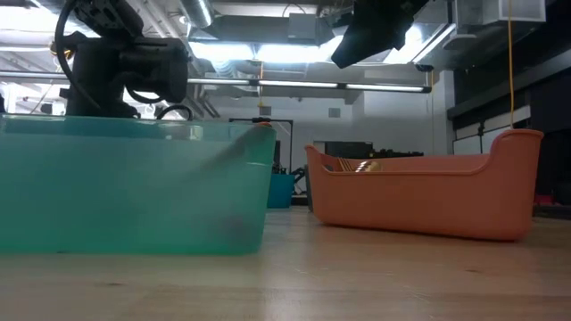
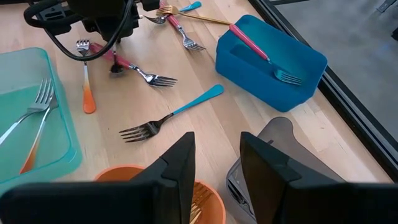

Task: Sort silverware by color (type)
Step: Put the orange fork into the green bin

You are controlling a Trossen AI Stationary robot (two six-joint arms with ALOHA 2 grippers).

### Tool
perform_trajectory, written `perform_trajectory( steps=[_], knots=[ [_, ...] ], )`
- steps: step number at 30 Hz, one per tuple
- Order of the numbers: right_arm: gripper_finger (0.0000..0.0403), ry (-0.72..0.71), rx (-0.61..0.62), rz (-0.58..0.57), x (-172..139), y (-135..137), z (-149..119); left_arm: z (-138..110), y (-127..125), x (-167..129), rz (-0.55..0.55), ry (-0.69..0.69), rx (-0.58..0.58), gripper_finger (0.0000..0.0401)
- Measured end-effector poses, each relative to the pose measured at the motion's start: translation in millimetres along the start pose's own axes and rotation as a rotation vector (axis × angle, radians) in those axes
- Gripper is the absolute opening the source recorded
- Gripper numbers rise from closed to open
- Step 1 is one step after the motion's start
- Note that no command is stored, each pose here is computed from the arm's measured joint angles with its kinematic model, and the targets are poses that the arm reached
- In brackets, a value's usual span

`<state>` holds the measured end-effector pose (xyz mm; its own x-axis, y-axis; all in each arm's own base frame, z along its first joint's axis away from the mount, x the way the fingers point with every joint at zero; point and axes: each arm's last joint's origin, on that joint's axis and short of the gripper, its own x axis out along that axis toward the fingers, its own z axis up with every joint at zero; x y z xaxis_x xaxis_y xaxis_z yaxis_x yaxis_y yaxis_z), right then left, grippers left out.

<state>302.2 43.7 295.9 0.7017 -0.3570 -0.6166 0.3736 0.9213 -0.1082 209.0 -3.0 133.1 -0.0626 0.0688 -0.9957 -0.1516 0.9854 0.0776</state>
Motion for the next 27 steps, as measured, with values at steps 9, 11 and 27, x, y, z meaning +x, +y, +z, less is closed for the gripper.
perform_trajectory(
  steps=[9, 11, 27],
  knots=[
    [0.0115, 0.000, 0.000, 0.000, 0.0, -0.1, 0.0, -0.3, 0.3, 0.4, 0.011, 0.000, -0.027, 0.0010],
    [0.0115, 0.000, 0.000, 0.000, 0.0, 0.0, 0.0, 0.8, 0.3, -0.9, 0.011, -0.003, -0.028, 0.0011],
    [0.0115, -0.003, 0.003, 0.001, 0.0, 0.0, 0.4, 37.8, 7.8, -41.4, 0.083, -0.197, -0.181, 0.0012]
  ],
)
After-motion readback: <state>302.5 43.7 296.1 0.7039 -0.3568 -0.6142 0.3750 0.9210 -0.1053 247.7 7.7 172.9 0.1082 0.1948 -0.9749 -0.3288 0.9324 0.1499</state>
